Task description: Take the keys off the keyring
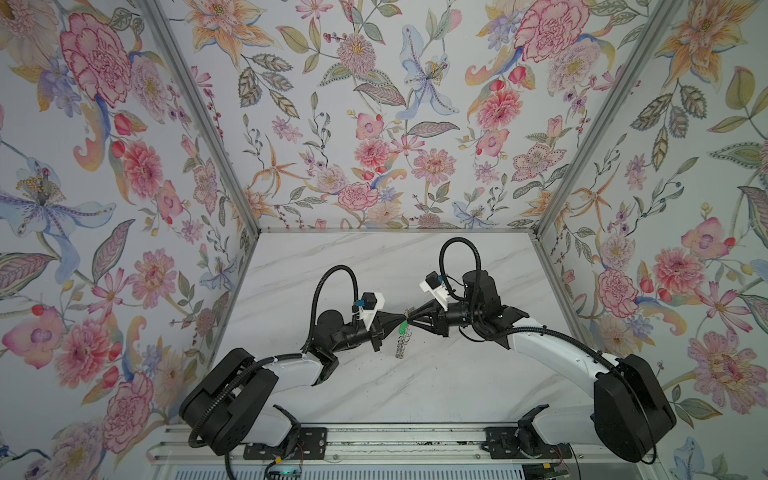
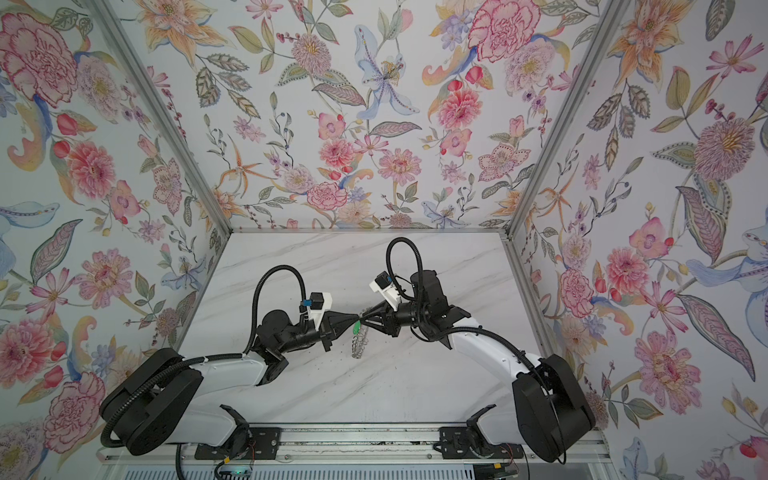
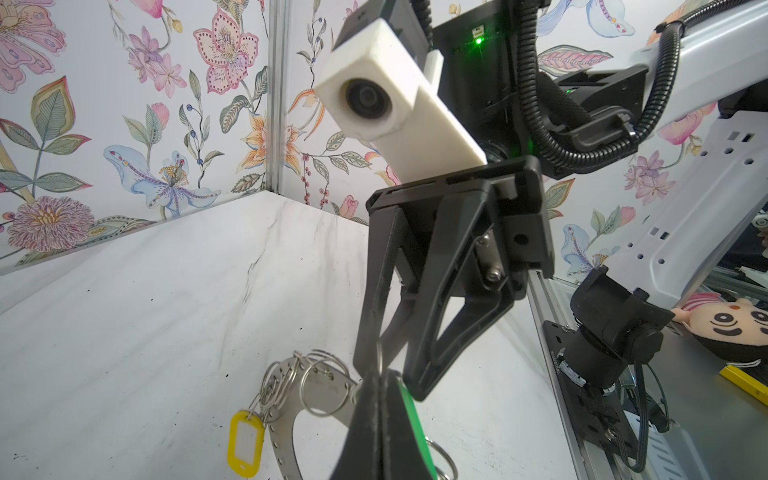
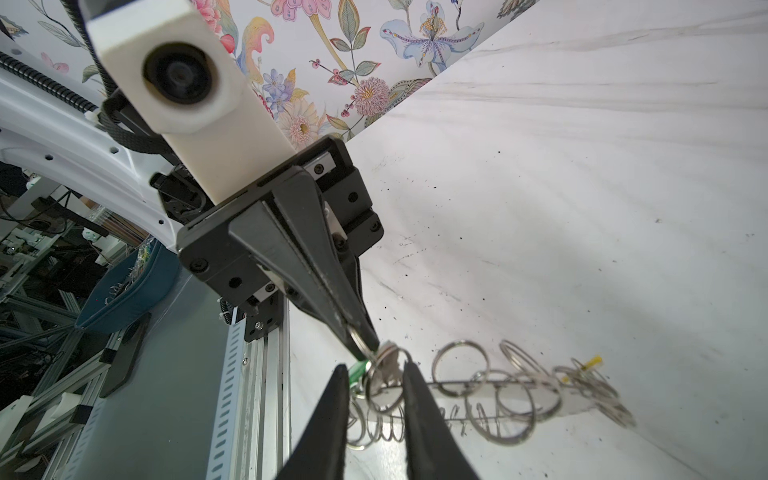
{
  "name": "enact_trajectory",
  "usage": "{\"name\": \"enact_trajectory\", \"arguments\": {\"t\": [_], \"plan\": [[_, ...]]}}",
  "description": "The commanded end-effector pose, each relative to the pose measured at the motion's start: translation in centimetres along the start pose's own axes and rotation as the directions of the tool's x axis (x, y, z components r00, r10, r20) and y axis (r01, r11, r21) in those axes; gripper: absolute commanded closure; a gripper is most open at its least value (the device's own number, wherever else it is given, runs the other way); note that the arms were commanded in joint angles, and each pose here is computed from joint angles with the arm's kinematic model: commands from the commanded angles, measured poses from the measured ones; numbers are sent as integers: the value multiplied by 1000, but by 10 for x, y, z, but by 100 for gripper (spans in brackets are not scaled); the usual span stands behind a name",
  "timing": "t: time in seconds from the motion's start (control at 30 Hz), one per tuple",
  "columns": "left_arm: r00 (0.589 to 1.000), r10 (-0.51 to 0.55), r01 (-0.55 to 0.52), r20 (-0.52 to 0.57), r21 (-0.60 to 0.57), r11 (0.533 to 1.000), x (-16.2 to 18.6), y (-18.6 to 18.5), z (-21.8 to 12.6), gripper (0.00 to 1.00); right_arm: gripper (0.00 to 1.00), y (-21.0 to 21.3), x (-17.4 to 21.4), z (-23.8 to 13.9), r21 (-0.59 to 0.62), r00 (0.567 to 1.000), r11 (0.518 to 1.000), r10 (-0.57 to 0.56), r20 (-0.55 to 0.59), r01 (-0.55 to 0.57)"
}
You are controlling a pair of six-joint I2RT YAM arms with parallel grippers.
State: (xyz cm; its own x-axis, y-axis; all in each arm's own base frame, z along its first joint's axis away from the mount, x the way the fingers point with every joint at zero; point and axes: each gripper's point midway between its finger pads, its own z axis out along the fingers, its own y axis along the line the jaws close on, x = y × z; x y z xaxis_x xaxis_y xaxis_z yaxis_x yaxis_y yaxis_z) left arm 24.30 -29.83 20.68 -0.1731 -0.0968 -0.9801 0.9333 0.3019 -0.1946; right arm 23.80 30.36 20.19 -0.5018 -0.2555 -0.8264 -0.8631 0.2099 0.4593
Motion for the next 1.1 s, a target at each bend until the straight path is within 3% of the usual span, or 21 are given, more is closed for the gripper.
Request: {"name": "enact_trajectory", "arguments": {"t": [0.0,0.5,0.7,1.07], "plan": [[995,53,-56,88,26,998,-31,-4,3,100,76,0,-1,2,-9,1000,1000,-22,-18,21],[992,43,-49,117,46,998,-42,-11,0,100,76,-2,3,4,20,999,999,-35,-13,36],[992,42,-47,120,44,998,-42,-11,-2,100,86,-5,-5,2,65,998,996,-62,26,61],[996,45,-46,74,21,999,-21,-4,-3,100,93,-7,-5,-10,85,998,995,-53,32,51]]}}
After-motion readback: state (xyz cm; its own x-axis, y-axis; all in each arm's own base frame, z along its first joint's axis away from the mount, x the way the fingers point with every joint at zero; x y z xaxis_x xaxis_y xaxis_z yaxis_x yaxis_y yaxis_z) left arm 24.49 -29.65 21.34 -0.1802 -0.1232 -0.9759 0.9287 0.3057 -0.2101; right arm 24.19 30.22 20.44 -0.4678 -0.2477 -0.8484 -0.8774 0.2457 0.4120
